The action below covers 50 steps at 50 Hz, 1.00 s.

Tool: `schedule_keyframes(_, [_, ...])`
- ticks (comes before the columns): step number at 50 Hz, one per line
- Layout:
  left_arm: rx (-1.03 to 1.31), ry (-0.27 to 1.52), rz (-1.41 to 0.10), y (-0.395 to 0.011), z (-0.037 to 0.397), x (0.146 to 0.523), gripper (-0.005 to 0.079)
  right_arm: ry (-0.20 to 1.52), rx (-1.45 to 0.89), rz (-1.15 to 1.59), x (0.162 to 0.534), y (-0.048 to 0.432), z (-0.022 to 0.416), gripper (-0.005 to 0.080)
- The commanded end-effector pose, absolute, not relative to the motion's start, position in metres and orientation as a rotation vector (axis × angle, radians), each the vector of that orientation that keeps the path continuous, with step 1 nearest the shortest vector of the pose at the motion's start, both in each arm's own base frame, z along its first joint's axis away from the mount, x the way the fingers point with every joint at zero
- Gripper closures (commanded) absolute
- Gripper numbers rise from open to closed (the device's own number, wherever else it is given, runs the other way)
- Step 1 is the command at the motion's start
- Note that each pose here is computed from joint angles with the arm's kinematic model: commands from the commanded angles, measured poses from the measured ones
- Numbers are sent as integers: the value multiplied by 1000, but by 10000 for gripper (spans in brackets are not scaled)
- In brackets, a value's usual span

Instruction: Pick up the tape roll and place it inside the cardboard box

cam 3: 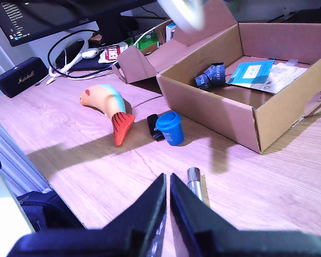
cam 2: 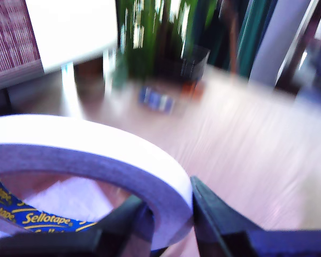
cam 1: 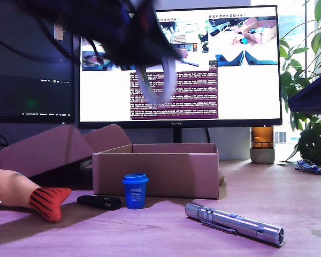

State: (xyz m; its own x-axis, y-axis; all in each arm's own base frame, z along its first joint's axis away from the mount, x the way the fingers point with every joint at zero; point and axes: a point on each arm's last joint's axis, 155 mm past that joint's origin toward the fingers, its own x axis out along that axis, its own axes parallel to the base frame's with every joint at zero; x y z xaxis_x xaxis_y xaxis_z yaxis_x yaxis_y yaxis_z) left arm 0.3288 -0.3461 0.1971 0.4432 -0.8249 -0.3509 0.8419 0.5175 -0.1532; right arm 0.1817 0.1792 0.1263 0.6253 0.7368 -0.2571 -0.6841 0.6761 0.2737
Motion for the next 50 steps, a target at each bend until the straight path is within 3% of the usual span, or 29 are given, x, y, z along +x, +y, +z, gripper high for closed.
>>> schedule_keyframes(1, [72,376,-1042,-354,210,338,763,364,152,823,181,180,124,763])
schedule_keyframes(30, [313,822,-1002,-368,124,382,763,364,152,823,181,180,124,763])
schedule_keyframes(50, [360,926,-978,-361,87,386,758,364,152,823,181,180,124,763])
